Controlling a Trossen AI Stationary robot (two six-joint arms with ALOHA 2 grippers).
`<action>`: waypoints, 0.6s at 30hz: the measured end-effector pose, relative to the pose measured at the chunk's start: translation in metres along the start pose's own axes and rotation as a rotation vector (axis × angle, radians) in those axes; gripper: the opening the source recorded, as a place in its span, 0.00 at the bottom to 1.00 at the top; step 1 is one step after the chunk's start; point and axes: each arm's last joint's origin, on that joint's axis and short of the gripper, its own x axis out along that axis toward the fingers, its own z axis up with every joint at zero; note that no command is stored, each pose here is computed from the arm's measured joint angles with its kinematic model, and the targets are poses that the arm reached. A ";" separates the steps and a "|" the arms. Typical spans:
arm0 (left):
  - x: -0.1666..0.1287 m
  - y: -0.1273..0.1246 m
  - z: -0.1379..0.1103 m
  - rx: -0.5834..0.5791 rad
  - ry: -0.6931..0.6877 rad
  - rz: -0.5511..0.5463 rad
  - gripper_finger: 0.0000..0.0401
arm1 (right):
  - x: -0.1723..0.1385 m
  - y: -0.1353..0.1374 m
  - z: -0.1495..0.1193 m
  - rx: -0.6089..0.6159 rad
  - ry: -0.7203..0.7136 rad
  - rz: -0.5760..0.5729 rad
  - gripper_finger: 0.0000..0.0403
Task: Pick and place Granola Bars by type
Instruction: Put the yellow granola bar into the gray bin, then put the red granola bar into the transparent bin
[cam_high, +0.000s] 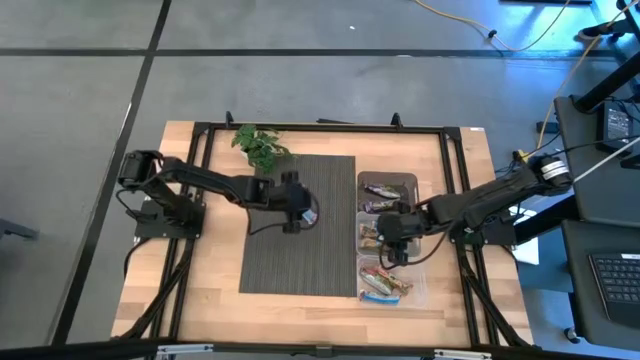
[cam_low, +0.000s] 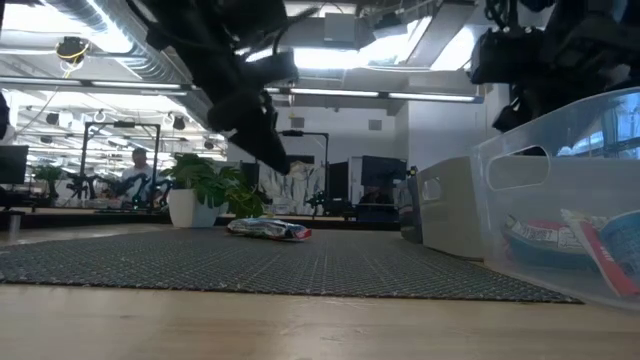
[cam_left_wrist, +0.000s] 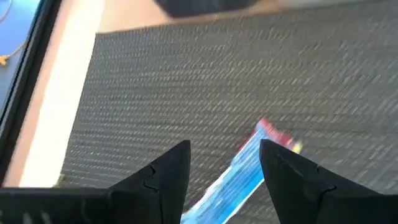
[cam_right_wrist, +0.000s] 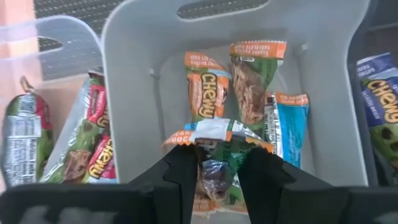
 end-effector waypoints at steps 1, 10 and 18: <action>0.001 0.003 -0.001 0.019 0.014 -0.003 0.46 | 0.002 0.000 0.000 0.002 0.005 -0.003 0.27; 0.004 0.013 -0.004 0.088 0.032 -0.037 0.44 | 0.005 -0.001 0.000 0.019 0.037 0.014 0.38; 0.004 0.012 -0.003 0.089 0.021 -0.048 0.45 | 0.005 -0.002 0.001 0.008 0.018 -0.022 0.55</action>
